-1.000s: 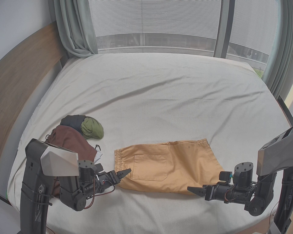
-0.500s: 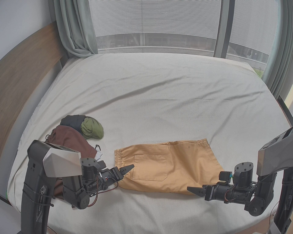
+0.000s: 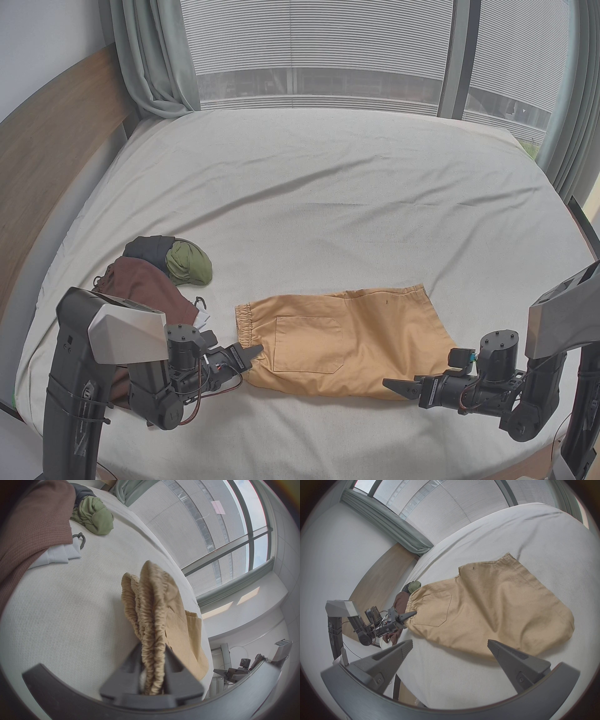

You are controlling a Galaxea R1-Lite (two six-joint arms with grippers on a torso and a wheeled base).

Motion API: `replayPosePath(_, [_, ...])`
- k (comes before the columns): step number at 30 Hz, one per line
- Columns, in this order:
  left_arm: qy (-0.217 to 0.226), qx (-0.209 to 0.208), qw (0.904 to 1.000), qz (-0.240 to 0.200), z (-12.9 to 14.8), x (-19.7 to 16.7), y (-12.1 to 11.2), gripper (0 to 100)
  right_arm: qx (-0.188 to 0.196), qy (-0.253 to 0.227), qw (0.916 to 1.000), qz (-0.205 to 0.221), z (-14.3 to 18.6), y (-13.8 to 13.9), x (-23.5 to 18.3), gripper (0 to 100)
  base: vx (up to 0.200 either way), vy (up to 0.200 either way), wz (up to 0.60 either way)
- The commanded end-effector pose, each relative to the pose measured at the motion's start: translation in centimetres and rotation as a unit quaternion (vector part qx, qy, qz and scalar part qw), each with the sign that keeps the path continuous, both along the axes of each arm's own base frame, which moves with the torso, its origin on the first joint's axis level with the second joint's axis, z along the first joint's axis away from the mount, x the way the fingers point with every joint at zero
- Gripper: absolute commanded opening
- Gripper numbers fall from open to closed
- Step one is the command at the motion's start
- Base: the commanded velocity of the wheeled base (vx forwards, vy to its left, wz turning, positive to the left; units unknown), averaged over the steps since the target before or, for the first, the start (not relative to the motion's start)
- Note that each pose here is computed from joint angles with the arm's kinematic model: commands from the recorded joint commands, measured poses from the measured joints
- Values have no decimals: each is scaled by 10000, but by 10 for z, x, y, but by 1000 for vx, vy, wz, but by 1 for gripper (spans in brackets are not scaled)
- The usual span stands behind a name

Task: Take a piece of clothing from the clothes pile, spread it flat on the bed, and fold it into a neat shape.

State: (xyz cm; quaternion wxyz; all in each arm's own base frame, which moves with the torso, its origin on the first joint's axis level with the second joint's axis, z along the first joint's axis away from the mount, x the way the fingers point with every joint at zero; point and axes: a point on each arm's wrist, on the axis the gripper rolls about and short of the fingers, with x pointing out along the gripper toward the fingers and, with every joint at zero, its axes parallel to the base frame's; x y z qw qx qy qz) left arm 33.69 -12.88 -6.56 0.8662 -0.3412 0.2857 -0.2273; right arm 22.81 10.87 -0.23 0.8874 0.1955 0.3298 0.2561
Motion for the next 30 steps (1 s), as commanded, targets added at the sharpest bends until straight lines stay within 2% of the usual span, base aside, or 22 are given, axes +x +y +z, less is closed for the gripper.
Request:
replayPosePath(1, [70, -24, 10000, 64, 0, -2, 2, 0, 30, -77, 9999, -93, 0, -2, 7, 100, 0, 0, 0])
replayPosePath(6, [138, -27, 9998, 136, 4, -6, 8, 0, 154, -161, 9993, -310, 2, -6, 18, 100, 0, 0, 0])
replayPosePath(15, [-12, -171, 9997, 156, 39, -18, 14, 0, 223, -124, 9972, -702, -7, -19, 36, 100, 0, 0, 0])
replayPosePath(20, [-63, -205, 9993, 306, 50, -21, 25, 0, 184, -17, 9971, -736, -15, -21, 37, 100, 0, 0, 0])
replayPosePath(30, [144, -167, 9991, 362, 53, -34, 44, 0, 130, 111, 9972, -729, -23, -20, 37, 100, 0, 0, 0])
